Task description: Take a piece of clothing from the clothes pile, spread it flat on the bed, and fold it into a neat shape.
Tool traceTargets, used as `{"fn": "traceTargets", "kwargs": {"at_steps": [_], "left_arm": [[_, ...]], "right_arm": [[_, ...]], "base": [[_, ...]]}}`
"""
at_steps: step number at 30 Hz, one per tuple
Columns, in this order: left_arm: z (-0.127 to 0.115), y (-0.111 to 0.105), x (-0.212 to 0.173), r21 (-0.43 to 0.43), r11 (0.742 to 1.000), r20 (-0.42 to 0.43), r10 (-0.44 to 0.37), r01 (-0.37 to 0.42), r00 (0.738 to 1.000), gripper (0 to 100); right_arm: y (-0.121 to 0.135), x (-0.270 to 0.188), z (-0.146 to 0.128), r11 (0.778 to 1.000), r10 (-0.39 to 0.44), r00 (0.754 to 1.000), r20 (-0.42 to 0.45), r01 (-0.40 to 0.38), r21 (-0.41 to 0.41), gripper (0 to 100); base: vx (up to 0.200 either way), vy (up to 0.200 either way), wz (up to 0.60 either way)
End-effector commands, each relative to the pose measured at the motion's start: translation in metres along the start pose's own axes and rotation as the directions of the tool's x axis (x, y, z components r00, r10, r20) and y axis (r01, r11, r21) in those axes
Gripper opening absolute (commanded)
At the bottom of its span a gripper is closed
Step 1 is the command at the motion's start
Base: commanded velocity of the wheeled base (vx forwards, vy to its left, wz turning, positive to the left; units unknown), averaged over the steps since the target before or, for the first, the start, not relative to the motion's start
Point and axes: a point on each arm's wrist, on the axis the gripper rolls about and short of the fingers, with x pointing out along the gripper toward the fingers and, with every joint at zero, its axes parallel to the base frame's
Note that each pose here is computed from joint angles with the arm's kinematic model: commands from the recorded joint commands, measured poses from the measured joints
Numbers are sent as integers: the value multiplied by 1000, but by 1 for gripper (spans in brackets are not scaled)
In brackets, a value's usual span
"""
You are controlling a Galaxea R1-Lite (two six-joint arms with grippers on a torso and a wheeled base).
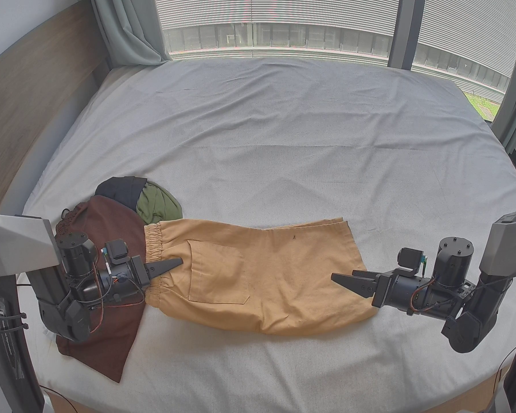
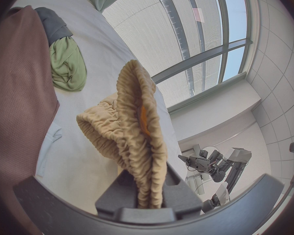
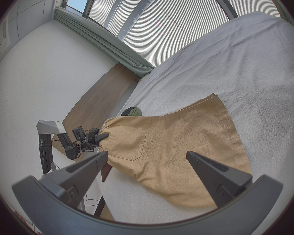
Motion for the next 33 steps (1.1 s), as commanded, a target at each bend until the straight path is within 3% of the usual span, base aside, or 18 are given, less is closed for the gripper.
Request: {"fn": "traceTargets", "kwargs": {"at_steps": [1, 16, 33], "left_arm": [[2, -17, 7, 30, 999, 8, -27, 27, 1000, 0], [-1, -35, 40, 42, 998, 38, -47, 46, 998, 0], [-10, -48, 58, 51, 995, 13, -85, 84, 996, 0]], "right_arm": [[1, 0, -1, 1000, 2, 1000, -3, -2, 0, 100], [5, 0, 3, 1000, 14, 1000, 11, -14, -12, 100], [6, -2, 6, 1000, 14, 1000, 24, -14, -16, 100]], "base": [[0, 0, 0], [0, 0, 0], [0, 0, 0]]}}
